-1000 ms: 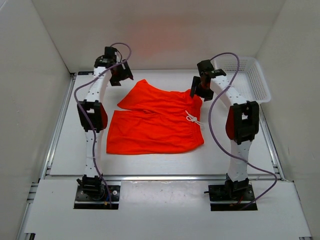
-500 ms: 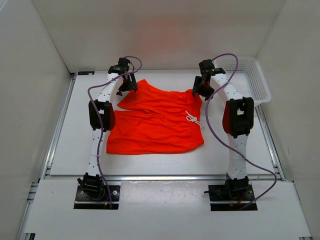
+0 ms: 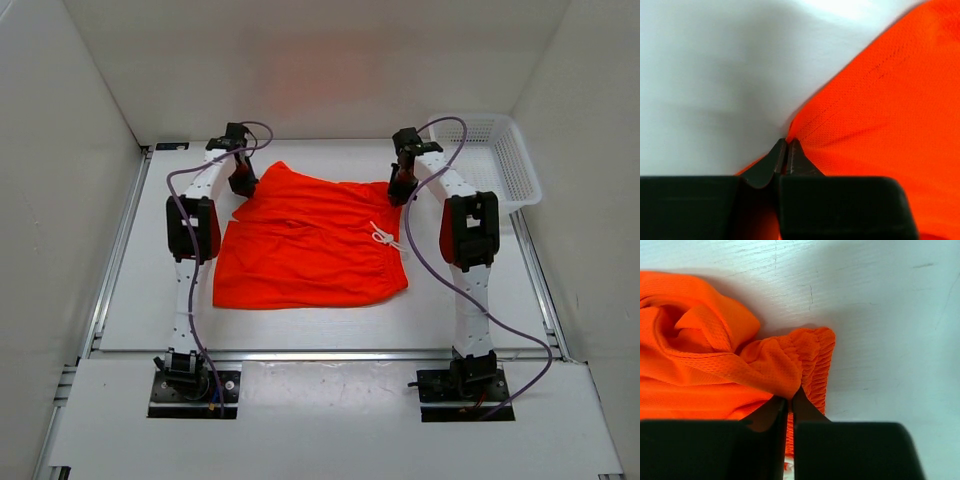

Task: Fold and stack the shorts
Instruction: Flatten the shorts out, then fold the shorts

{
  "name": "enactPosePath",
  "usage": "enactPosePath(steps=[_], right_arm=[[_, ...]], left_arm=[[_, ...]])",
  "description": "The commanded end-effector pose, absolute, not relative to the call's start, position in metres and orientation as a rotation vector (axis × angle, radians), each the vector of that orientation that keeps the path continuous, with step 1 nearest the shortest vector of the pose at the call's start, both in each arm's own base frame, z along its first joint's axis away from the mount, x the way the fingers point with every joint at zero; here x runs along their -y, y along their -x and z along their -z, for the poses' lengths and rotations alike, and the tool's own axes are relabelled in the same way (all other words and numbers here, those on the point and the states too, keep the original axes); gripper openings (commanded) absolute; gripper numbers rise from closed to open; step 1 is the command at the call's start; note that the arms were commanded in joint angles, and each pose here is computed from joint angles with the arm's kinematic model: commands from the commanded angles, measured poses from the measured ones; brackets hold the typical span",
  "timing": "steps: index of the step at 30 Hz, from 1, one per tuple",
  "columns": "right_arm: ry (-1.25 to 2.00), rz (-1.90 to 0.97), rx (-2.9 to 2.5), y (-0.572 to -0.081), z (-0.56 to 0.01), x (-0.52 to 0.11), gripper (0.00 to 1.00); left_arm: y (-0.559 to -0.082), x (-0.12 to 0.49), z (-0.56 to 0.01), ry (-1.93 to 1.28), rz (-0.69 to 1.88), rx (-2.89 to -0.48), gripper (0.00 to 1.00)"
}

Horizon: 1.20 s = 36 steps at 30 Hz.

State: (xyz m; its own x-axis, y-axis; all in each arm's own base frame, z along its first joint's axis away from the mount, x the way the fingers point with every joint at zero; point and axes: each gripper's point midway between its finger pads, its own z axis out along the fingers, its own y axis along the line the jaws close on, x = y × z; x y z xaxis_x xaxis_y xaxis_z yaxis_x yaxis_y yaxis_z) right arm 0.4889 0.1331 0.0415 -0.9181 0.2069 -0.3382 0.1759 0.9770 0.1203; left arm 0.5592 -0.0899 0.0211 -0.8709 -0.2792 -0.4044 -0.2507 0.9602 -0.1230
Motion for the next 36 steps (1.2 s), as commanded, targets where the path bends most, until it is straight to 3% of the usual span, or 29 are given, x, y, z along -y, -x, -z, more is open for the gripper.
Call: enactPosePath(steps=[1,8,9,10,11,13,14,16,17,19,20,21,24,25,26,32,33,36], right_arm=[[-0.279,-0.137,-2.745,-0.496,-0.049,-0.131,0.0],[-0.283,-0.186,-2.738,-0.502,-0.051,-0.138,0.0],[-0.278,-0.212,-2.743,-0.501,-0.052,-0.142,0.11],[-0.272,-0.236,-2.727,-0.503,-0.058,-0.144,0.28],[-0.251,-0.252,-2.719,-0.503,-0.064,-0.146,0.61],[-0.243,-0.276,-2.653,-0.509,-0.089,-0.147,0.78],[-0.242,-0.279,-2.647,-0.506,-0.095,-0.146,0.87],[-0.24,-0.333,-2.579,-0.505,-0.126,-0.15,0.91],[-0.219,-0.364,-2.564,-0.5,-0.135,-0.157,0.93],[-0.201,-0.367,-2.516,-0.486,-0.161,-0.158,0.94],[-0.19,-0.364,-2.5,-0.478,-0.168,-0.159,0.94],[-0.193,-0.357,-2.487,-0.47,-0.172,-0.156,0.95],[-0.229,-0.351,-2.498,-0.408,-0.165,-0.138,0.95],[-0.247,-0.354,-2.505,-0.395,-0.16,-0.135,0.95],[-0.262,-0.374,-2.509,-0.382,-0.154,-0.134,0.95],[-0.34,-0.428,-2.651,-0.268,-0.098,-0.124,0.94],[-0.347,-0.455,-2.638,-0.259,-0.1,-0.124,0.94],[-0.399,-0.467,-2.678,-0.237,-0.082,-0.123,0.93]], left_arm=[[-0.556,0.045,-0.058,0.552,0.11,-2.604,0.1],[-0.556,0.04,-0.066,0.581,0.161,-2.596,0.1],[-0.555,0.042,-0.066,0.577,0.179,-2.599,0.1],[-0.557,0.045,-0.07,0.571,0.198,-2.592,0.12],[-0.557,0.048,-0.07,0.565,0.224,-2.596,0.22],[-0.555,0.05,-0.073,0.564,0.236,-2.604,0.46],[-0.556,0.05,-0.087,0.557,0.243,-2.58,0.51],[-0.551,0.047,-0.103,0.56,0.226,-2.569,0.56],[-0.548,0.041,-0.11,0.57,0.181,-2.553,0.72],[-0.538,0.031,-0.146,0.577,0.132,-2.493,0.94],[-0.526,0.026,-0.146,0.589,0.094,-2.509,1.0],[-0.516,0.018,-0.175,0.597,0.053,-2.449,1.0],[-0.467,0.011,-0.185,0.641,0.007,-2.467,1.0],[-0.451,0.011,-0.182,0.67,0.007,-2.48,0.95],[-0.415,0.01,-0.146,0.718,-0.032,-2.584,0.94],[-0.284,0.035,-0.091,1.081,0.144,-2.651,0.93],[-0.252,0.038,-0.065,1.203,0.136,-2.695,0.84],[-0.221,0.046,-0.052,1.311,0.184,-2.696,0.79]])
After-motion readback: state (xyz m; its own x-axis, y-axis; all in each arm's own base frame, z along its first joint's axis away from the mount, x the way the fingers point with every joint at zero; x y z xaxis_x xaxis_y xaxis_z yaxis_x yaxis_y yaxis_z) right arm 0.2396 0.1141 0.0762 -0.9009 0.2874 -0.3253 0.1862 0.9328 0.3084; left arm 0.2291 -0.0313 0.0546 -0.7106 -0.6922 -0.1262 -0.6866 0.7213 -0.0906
